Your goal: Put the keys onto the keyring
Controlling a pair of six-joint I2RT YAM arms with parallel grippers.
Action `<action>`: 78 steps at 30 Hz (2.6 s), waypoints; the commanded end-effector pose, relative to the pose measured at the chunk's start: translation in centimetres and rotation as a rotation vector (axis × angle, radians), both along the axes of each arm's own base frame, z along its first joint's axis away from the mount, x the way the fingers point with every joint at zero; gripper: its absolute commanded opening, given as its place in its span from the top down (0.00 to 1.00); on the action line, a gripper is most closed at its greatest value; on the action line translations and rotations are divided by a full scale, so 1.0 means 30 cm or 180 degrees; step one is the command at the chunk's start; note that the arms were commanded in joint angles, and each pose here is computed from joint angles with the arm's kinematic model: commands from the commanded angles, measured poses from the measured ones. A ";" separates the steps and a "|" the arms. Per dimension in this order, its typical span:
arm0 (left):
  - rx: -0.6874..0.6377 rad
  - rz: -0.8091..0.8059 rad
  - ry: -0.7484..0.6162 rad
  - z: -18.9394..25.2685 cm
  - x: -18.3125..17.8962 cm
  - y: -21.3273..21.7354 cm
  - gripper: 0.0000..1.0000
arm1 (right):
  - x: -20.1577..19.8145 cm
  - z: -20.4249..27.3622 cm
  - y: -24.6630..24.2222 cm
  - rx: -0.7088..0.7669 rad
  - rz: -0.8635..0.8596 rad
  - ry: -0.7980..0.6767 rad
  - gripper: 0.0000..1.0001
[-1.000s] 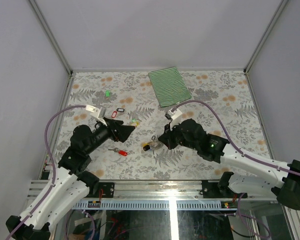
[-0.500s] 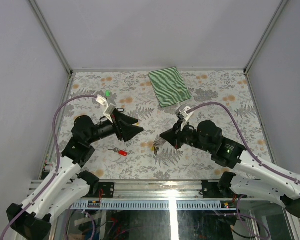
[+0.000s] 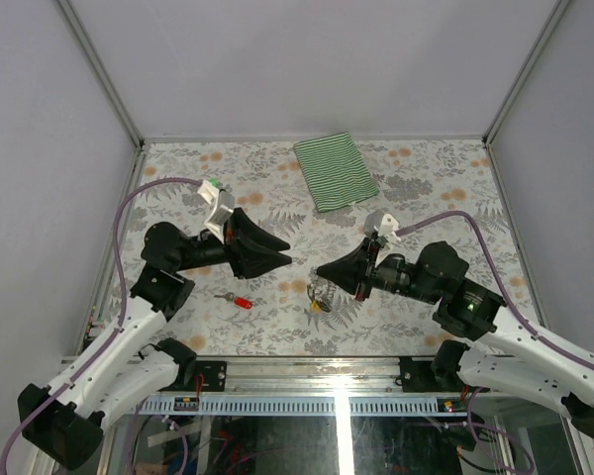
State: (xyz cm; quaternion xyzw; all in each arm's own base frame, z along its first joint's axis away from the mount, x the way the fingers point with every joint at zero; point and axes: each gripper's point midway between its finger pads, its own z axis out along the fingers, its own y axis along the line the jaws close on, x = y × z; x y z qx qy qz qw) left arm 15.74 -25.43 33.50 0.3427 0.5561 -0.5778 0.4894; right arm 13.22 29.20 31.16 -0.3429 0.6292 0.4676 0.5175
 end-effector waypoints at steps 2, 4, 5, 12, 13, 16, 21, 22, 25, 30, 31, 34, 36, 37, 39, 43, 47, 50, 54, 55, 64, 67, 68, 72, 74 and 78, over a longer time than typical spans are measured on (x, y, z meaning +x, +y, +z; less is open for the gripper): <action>-0.0198 -0.0238 -0.0586 0.151 -0.069 -0.028 0.65 | -0.054 0.263 -0.012 0.0684 0.0255 -0.0682 1.00; -0.0172 -0.0220 -0.0713 0.164 -0.080 -0.048 0.66 | -0.060 0.284 -0.008 0.0745 0.0292 -0.0732 1.00; -0.0180 -0.0223 -0.0776 0.174 -0.089 -0.055 0.67 | -0.062 0.297 -0.008 0.0781 0.0302 -0.0754 1.00; -0.0307 -0.0365 -0.1117 0.240 -0.157 -0.047 0.68 | -0.106 0.388 -0.009 0.1083 0.0497 -0.0881 1.00; -0.0314 -0.0374 -0.1135 0.243 -0.163 -0.045 0.68 | -0.120 0.402 -0.011 0.1132 0.0557 -0.0914 1.00; -0.0325 -0.0375 -0.1154 0.253 -0.170 -0.041 0.67 | -0.153 0.432 -0.012 0.1222 0.0720 -0.0998 1.00; -0.0346 -0.0473 -0.1166 0.269 -0.193 -0.045 0.66 | -0.176 0.457 -0.008 0.1281 0.0853 -0.1090 1.00; -0.0340 -0.0515 -0.1160 0.268 -0.199 -0.049 0.66 | -0.179 0.458 -0.005 0.1285 0.0877 -0.1099 1.00; -0.0327 -0.0588 -0.1161 0.268 -0.213 -0.057 0.66 | -0.185 0.467 -0.003 0.1306 0.0919 -0.1130 1.00; -0.0346 -0.0616 -0.1182 0.276 -0.229 -0.058 0.68 | -0.190 0.467 -0.002 0.1302 0.0949 -0.1159 1.00; -0.0343 -0.0618 -0.1174 0.275 -0.228 -0.059 0.69 | -0.191 0.467 -0.002 0.1299 0.0954 -0.1162 1.00; -0.0335 -0.0647 -0.1161 0.272 -0.232 -0.065 0.71 | -0.193 0.468 -0.001 0.1300 0.0967 -0.1172 1.00; -0.0325 -0.0659 -0.1146 0.269 -0.231 -0.071 0.71 | -0.194 0.470 -0.002 0.1305 0.0966 -0.1184 1.00; -0.0318 -0.0664 -0.1136 0.266 -0.231 -0.074 0.72 | -0.193 0.470 -0.002 0.1302 0.0967 -0.1182 1.00; -0.0321 -0.0671 -0.1133 0.268 -0.234 -0.077 0.72 | -0.193 0.469 -0.001 0.1297 0.0972 -0.1179 1.00; -0.0323 -0.0695 -0.1130 0.268 -0.240 -0.086 0.72 | -0.189 0.468 0.000 0.1295 0.0950 -0.1179 1.00; -0.0314 -0.0717 -0.1123 0.267 -0.244 -0.095 0.73 | -0.186 0.467 0.002 0.1288 0.0943 -0.1169 1.00; -0.0315 -0.0724 -0.1130 0.270 -0.247 -0.099 0.74 | -0.184 0.466 0.000 0.1283 0.0925 -0.1167 1.00; -0.0301 -0.0725 -0.1129 0.269 -0.251 -0.105 0.76 | -0.179 0.461 0.003 0.1272 0.0910 -0.1153 1.00; -0.0286 -0.0720 -0.1122 0.265 -0.248 -0.108 0.77 | -0.179 0.462 0.002 0.1276 0.0907 -0.1158 1.00; -0.0192 -0.0709 -0.1080 0.246 -0.239 -0.123 0.96 | -0.185 0.470 -0.005 0.1296 0.0914 -0.1167 1.00; -0.0169 -0.0693 -0.1066 0.242 -0.237 -0.123 1.00 | -0.187 0.472 -0.006 0.1292 0.0919 -0.1163 1.00; -0.0172 -0.0663 -0.1061 0.242 -0.233 -0.121 1.00 | -0.188 0.474 -0.007 0.1294 0.0922 -0.1168 1.00; -0.0244 -0.0604 -0.1061 0.255 -0.233 -0.113 1.00 | -0.195 0.482 -0.016 0.1314 0.0923 -0.1171 0.87; -0.0328 -0.0590 -0.1045 0.261 -0.236 -0.110 1.00 | -0.199 0.492 -0.028 0.1340 0.0896 -0.1195 0.78; -0.0699 -0.0579 -0.1092 0.304 -0.260 -0.089 1.00 | -0.194 0.500 -0.050 0.1384 0.0793 -0.1213 0.72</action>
